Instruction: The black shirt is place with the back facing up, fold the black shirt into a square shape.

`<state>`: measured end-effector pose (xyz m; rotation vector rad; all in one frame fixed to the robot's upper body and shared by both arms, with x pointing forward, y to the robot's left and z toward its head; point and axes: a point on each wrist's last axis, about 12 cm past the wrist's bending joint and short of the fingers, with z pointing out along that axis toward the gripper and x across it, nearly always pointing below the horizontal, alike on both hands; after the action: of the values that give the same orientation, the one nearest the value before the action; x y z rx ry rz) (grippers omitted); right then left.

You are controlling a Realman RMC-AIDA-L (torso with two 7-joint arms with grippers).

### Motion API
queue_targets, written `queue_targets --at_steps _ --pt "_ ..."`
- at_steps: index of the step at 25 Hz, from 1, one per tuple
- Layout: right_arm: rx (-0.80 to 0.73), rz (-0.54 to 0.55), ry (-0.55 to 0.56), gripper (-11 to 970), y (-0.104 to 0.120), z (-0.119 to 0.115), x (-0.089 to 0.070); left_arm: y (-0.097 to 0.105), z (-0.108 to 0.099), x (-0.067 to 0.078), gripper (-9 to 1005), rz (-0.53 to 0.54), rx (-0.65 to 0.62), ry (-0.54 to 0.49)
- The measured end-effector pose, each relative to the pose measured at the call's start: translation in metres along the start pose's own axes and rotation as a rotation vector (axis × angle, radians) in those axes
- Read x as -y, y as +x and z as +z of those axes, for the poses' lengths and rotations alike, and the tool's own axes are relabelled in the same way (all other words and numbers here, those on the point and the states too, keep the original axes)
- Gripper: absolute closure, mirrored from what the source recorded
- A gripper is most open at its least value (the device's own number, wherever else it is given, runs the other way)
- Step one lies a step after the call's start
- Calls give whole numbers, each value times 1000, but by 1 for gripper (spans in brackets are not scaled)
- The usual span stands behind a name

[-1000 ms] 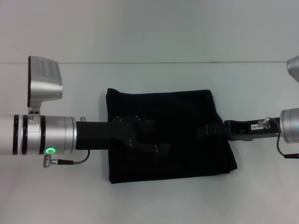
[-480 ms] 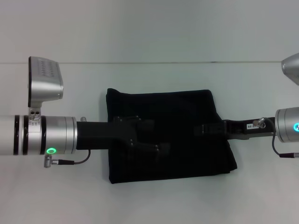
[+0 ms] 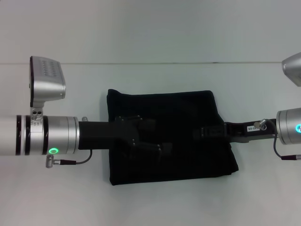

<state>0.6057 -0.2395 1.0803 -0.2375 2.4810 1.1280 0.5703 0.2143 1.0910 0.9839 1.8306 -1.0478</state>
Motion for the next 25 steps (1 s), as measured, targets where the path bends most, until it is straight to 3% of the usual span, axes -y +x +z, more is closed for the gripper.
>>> queue_targets --at_steps 25 --pt "-19 11 44 96 5 2 6 -2 4 0 46 2 -1 5"
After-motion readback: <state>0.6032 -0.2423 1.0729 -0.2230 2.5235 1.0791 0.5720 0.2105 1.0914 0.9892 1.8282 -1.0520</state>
